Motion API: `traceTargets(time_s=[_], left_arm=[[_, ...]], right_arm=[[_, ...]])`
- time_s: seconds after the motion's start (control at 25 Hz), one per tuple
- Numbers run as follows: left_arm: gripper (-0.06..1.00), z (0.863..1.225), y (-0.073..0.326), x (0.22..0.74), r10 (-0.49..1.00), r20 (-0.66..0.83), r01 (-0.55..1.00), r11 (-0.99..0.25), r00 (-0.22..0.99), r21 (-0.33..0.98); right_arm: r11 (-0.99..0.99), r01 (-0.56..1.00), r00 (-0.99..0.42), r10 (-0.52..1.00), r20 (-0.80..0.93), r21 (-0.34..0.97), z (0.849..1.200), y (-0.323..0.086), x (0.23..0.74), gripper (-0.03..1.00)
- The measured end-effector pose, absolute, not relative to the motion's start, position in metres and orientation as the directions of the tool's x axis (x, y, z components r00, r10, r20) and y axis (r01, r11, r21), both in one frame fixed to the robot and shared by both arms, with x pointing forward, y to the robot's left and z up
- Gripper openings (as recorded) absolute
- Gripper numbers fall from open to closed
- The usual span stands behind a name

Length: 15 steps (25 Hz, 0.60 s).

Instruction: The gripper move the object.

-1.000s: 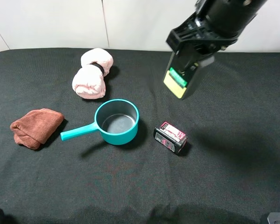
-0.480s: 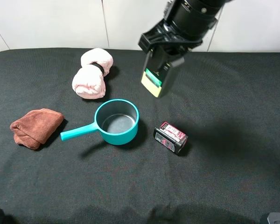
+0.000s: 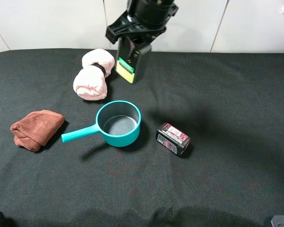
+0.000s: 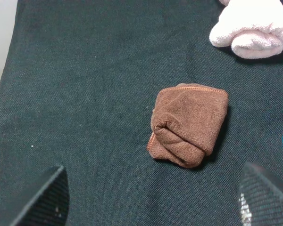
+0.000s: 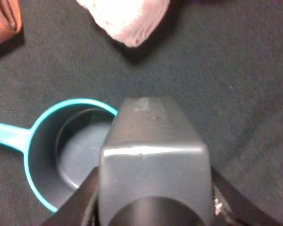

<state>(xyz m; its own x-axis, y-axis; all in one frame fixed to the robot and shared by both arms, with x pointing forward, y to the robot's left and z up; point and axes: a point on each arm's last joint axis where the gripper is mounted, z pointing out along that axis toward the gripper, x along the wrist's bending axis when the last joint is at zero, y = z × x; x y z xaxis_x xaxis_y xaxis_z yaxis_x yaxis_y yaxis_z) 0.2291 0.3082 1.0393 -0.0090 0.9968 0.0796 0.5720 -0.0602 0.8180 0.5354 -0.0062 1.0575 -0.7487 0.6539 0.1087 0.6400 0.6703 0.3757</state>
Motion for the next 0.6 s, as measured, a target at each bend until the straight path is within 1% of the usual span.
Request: traceTargets(time_s=[0.28,0.6], left_arm=[[0.77,1.039,0.308,0.229,0.997,0.080,0.572,-0.060,-0.009,0.818],[0.77,1.039,0.308,0.229,0.997,0.080,0.572,-0.060,-0.009,0.818]], right_arm=[[0.689,0.622,-0.770,0.626,0.128,0.371,1.034,0.024,0.553,0.30],[0.707,0.637,-0.765,0.627,0.145,0.308,0.996,0.038,0.566,0.30]])
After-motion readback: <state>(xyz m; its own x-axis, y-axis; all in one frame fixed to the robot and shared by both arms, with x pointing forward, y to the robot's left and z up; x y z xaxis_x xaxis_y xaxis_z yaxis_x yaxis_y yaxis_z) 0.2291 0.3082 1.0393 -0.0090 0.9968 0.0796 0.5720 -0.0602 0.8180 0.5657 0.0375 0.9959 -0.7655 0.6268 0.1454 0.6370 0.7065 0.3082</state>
